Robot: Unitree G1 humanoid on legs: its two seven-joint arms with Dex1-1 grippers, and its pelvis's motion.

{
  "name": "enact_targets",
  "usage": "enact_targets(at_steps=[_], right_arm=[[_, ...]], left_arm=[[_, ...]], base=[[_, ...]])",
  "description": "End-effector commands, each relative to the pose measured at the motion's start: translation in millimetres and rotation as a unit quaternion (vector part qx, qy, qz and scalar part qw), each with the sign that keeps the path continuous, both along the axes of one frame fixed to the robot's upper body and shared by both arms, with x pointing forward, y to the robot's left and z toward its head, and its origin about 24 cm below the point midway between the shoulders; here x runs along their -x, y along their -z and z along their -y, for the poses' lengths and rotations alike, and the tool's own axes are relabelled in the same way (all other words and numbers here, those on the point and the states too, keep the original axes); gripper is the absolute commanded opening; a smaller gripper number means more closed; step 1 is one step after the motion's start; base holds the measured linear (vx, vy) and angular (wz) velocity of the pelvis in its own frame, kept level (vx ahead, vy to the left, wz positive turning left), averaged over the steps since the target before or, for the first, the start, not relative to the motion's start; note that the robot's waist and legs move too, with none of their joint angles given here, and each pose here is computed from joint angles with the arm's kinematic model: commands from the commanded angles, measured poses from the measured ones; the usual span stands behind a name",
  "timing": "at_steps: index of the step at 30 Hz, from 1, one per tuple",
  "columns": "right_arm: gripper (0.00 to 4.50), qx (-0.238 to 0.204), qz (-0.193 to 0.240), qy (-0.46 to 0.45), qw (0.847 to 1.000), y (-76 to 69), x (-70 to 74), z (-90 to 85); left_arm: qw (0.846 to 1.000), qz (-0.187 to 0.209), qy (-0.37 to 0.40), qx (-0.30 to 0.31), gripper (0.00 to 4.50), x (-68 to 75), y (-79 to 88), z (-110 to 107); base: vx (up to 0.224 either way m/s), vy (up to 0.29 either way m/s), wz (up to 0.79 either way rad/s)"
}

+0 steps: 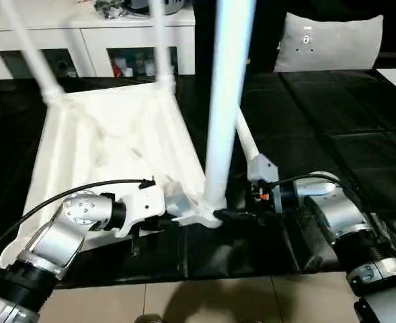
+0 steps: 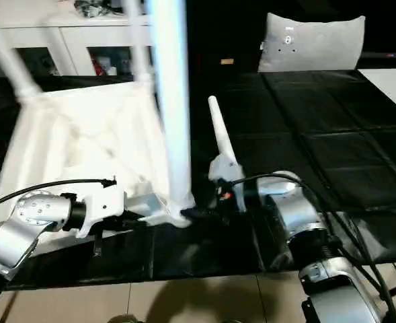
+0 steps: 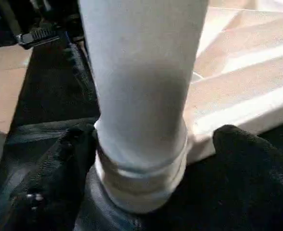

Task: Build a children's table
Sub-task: Rotate leg to tighten

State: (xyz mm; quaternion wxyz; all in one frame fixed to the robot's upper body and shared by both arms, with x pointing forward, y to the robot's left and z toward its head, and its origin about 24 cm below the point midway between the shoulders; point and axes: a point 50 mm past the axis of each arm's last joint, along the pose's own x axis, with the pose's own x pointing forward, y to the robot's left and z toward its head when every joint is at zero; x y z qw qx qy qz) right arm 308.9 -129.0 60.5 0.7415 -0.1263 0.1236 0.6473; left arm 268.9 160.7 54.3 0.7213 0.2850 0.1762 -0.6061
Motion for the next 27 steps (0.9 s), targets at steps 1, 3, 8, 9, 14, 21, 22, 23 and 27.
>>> enact_targets(at_steps=[1, 3, 8, 9, 14, 21, 22, 23, 27], right_arm=[[3.83, -0.001, 0.002, -0.013, 1.0, -2.8, 0.5, -7.6], [3.67, -0.003, -0.002, -0.017, 1.0, -2.1, 1.4, -9.2], [3.23, -0.008, -0.011, -0.026, 1.0, 0.0, 3.8, -13.1], [3.13, -0.008, -0.015, -0.027, 0.999, 0.6, 4.2, -13.3], [2.7, -0.009, -0.032, -0.028, 0.999, 4.8, 6.2, -14.3], [2.19, -0.014, -0.07, -0.02, 0.997, 20.5, 14.8, -23.8], [2.15, -0.021, -0.072, -0.017, 0.997, 22.0, 16.0, -26.8], [2.07, -0.027, -0.07, -0.011, 0.997, 21.7, 15.5, -28.6], [2.07, -0.056, -0.082, 0.058, 0.993, 18.7, 4.5, -34.1]], left_arm=[[0.999, -0.02, 0.043, -0.023, 0.0, 4.7, 15.1, 4], [0.998, -0.021, 0.045, -0.024, 0.0, 3.8, 18.8, 3], [0.998, -0.03, 0.034, -0.037, 0.0, 1.8, 45.9, -1], [0.998, -0.031, 0.027, -0.042, 0.0, 1.3, 53.4, -1], [0.998, -0.034, 0.004, -0.049, 0.0, -1.1, 70.4, -1], [0.997, -0.064, -0.048, -0.006, 0.0, 3.6, 89.3, 5], [0.996, -0.069, -0.053, 0.001, 0.0, 5.5, 93.4, 7], [0.996, -0.067, -0.058, 0.0, 0.0, 5.4, 95.1, 7], [0.994, -0.035, -0.103, -0.006, 0.0, -4.2, 95.8, 5]], base=[[0.0, 0.0, 0.0], [0.0, 0.0, 0.0], [0.0, 0.0, 0.0], [0.0, 0.0, 0.0], [0.0, 0.0, 0.0], [0.0, 0.0, 0.0], [0.0, 0.0, 0.0], [0.0, 0.0, 0.0], [0.0, 0.0, 0.0]])
